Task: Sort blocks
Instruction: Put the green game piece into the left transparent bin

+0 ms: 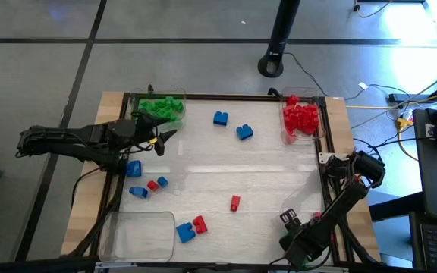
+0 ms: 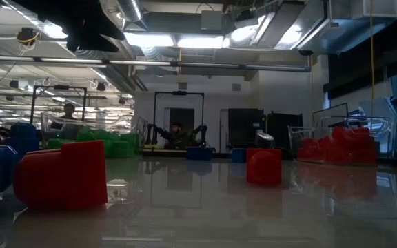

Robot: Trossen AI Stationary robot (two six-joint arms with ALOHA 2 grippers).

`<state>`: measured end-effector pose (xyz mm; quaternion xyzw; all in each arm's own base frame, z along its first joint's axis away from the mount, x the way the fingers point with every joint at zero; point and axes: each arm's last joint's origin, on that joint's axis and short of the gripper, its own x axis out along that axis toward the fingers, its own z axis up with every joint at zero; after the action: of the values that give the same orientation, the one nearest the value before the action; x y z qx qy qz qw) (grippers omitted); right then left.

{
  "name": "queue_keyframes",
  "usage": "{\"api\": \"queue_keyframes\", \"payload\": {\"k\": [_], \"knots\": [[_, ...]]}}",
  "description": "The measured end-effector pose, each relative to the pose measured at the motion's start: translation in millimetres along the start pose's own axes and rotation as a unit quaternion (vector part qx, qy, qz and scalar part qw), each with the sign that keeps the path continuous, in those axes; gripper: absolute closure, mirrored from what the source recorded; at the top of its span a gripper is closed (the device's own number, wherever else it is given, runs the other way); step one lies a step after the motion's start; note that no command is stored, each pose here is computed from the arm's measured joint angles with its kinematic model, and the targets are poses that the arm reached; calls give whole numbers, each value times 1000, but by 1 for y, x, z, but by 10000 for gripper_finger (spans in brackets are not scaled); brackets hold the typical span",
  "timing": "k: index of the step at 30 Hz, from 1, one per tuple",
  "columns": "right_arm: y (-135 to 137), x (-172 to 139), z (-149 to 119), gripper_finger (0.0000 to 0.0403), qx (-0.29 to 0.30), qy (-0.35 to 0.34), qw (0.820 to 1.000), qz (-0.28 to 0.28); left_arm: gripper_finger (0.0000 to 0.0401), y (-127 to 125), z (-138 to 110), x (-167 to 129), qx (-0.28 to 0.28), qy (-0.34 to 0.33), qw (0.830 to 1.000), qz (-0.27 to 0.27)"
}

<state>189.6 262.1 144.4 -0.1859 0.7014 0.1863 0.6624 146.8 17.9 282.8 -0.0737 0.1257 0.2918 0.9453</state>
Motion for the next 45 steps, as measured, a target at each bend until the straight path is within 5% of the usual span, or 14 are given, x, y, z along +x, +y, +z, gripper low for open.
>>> {"api": "queue_keyframes", "payload": {"k": [12, 22, 36, 45], "knots": [[-33, -38, 19, 228, 25, 38, 999, -19, 140, 0, 0, 0, 0, 0, 1000, 0], [-92, -65, 37, 231, 13, 24, 998, -57, 140, 0, 0, 0, 0, 0, 1000, 0], [-210, -107, 48, 228, -4, -12, 983, -181, 140, 0, -1, 0, 2, 4, 1000, 1], [-302, -121, 42, 227, 14, -93, 965, -245, 140, 0, -2, 0, 2, 10, 1000, 2]]}}
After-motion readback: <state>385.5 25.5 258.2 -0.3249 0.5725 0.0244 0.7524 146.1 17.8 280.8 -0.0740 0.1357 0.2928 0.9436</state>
